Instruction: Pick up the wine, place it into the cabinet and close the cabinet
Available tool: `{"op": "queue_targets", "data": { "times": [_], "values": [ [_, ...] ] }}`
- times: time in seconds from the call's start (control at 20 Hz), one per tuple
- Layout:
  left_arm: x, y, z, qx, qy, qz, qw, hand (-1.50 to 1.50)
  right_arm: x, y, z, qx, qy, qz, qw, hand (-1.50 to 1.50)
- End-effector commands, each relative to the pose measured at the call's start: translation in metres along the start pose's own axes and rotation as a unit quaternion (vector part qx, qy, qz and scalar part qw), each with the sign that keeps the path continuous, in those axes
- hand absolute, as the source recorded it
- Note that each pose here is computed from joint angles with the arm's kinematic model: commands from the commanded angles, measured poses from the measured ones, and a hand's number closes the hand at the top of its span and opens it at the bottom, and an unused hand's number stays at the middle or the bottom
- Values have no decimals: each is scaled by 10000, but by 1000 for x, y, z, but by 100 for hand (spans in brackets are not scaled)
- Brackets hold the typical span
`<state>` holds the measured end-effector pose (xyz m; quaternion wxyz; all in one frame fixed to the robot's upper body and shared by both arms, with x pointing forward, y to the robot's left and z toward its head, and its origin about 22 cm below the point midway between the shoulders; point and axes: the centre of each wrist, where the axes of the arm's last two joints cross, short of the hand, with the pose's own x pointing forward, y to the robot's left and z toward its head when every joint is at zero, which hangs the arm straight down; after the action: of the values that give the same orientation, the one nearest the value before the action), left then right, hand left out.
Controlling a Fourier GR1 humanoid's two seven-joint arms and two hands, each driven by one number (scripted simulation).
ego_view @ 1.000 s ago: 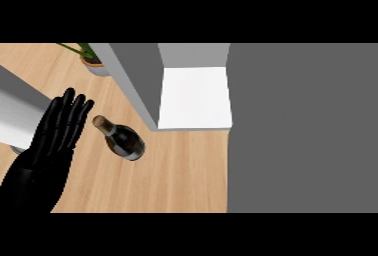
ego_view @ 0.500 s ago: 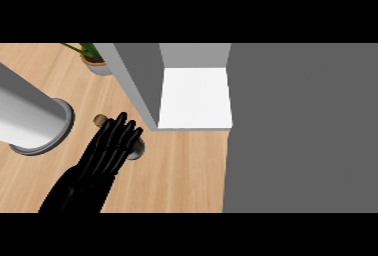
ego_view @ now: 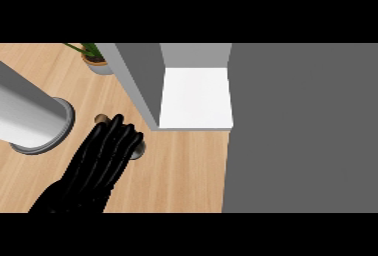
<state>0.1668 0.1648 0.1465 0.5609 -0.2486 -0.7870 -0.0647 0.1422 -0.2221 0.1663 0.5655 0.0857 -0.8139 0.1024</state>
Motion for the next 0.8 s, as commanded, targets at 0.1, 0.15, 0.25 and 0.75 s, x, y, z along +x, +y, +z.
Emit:
{"op": "queue_targets", "data": {
  "times": [0.1,0.15,0.25,0.75],
  "values": [
    [21,-6,2,148,-25,72,9999,-150,17,2,-3,-77,-93,-14,9999,-150],
    [17,-6,-11,172,68,137,9997,-150,14,18,-5,38,-111,33,9999,-150],
    [29,-9,12,253,71,49,9996,-150,20,14,4,-162,-54,-15,9999,-150],
    [30,14,9,731,62,-106,9972,-150,41,16,5,-108,-109,50,9999,-150]
  ]
}}
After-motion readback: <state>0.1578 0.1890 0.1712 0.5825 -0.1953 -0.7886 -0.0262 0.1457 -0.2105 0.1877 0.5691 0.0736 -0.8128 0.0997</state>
